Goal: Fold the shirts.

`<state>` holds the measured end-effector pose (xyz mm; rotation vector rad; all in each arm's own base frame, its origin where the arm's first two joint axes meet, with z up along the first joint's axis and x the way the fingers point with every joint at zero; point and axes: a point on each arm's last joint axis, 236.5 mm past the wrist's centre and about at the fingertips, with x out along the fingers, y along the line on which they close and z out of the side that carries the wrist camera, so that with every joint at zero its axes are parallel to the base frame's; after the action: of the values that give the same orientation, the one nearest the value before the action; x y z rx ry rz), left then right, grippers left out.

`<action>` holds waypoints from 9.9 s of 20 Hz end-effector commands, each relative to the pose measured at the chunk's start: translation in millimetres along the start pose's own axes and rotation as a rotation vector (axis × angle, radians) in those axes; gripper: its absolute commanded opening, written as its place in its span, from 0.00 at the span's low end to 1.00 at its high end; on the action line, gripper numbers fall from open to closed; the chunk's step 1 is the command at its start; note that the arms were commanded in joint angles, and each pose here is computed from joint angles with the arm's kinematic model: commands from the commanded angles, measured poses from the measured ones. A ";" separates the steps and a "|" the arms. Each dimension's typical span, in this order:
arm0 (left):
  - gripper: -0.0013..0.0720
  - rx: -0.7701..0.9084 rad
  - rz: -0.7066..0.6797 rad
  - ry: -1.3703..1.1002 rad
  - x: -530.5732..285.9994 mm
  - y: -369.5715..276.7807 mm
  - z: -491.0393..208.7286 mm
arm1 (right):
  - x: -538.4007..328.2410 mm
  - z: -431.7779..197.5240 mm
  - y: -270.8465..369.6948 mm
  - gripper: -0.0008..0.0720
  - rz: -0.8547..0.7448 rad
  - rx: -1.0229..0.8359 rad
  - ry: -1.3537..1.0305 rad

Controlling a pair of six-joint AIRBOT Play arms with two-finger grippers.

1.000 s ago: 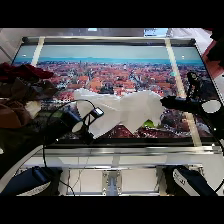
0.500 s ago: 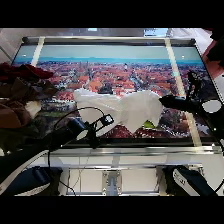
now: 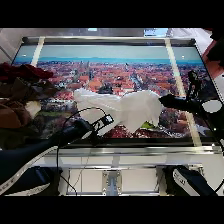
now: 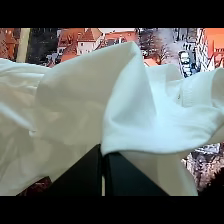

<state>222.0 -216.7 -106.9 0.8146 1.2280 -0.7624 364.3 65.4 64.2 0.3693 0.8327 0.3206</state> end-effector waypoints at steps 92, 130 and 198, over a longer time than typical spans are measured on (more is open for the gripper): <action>0.90 -1.287 0.280 -0.151 -114.6 143.3 -154.4 | 32.6 -143.9 -126.2 0.53 -0.143 0.757 0.145; 0.64 -2.280 -0.209 -0.449 -18.0 115.4 -112.1 | 42.9 -82.5 -54.4 0.05 0.137 0.631 0.146; 0.03 -0.984 -0.023 0.007 -9.7 219.0 -43.8 | 69.6 -80.0 -124.3 0.05 -0.213 -0.016 0.521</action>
<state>396.2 -56.5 -57.7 0.0458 1.3822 -0.0817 373.1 -6.9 -59.9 0.1277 1.3705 0.2447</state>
